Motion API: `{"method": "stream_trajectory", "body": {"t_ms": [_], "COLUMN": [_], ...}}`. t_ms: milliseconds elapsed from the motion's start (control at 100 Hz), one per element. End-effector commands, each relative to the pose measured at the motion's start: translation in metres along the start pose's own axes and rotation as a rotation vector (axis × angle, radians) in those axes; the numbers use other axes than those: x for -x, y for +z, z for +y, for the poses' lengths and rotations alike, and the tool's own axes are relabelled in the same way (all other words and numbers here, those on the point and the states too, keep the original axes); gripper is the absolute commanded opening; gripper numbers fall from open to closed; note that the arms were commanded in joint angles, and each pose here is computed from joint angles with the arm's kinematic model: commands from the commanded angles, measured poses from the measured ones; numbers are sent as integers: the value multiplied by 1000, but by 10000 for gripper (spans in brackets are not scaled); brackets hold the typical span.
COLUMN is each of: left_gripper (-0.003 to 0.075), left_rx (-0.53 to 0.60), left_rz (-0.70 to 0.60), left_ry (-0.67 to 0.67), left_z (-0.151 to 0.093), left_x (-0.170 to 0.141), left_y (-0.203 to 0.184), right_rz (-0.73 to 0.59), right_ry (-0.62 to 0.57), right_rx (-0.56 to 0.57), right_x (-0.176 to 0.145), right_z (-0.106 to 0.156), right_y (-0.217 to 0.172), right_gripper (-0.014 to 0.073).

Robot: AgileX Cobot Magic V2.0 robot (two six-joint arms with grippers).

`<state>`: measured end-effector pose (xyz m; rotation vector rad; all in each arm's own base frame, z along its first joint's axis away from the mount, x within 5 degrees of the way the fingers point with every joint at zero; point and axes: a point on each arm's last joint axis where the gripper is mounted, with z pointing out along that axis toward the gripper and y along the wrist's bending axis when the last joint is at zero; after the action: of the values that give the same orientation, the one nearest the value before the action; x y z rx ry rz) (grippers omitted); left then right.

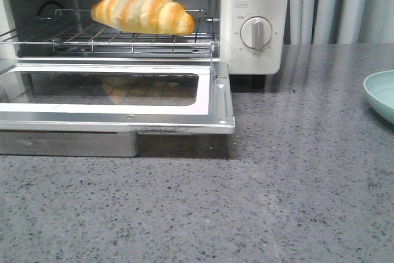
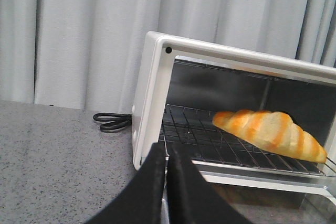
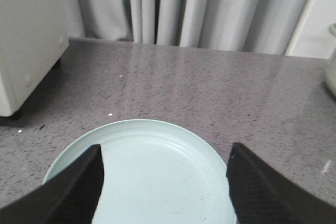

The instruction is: Put bread in oven

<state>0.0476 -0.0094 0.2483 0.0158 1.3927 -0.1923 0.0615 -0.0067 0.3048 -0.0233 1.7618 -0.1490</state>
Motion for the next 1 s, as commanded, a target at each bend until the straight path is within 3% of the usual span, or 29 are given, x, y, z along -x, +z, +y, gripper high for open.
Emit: {"method": "stream_trajectory", "body": {"t_ms": [0, 210, 440, 990], "left_gripper": [-21, -21, -21, -21], "left_rx": [11, 11, 11, 11], "left_rz": [-64, -64, -64, -64], "left_ry": [-20, -20, -20, -20], "left_z": [0, 0, 0, 0], "left_x": [12, 12, 12, 12], "left_y": [-4, -4, -4, -4], "right_rz": [-169, -264, -278, -200], "right_ry": [12, 25, 23, 71], "right_rx": [-39, -48, -41, -27], "right_x": [0, -42, -76, -104], "right_z": [-1, 4, 9, 12], "right_y": [-8, -8, 3, 13], "right_gripper": [452, 452, 452, 452]}}
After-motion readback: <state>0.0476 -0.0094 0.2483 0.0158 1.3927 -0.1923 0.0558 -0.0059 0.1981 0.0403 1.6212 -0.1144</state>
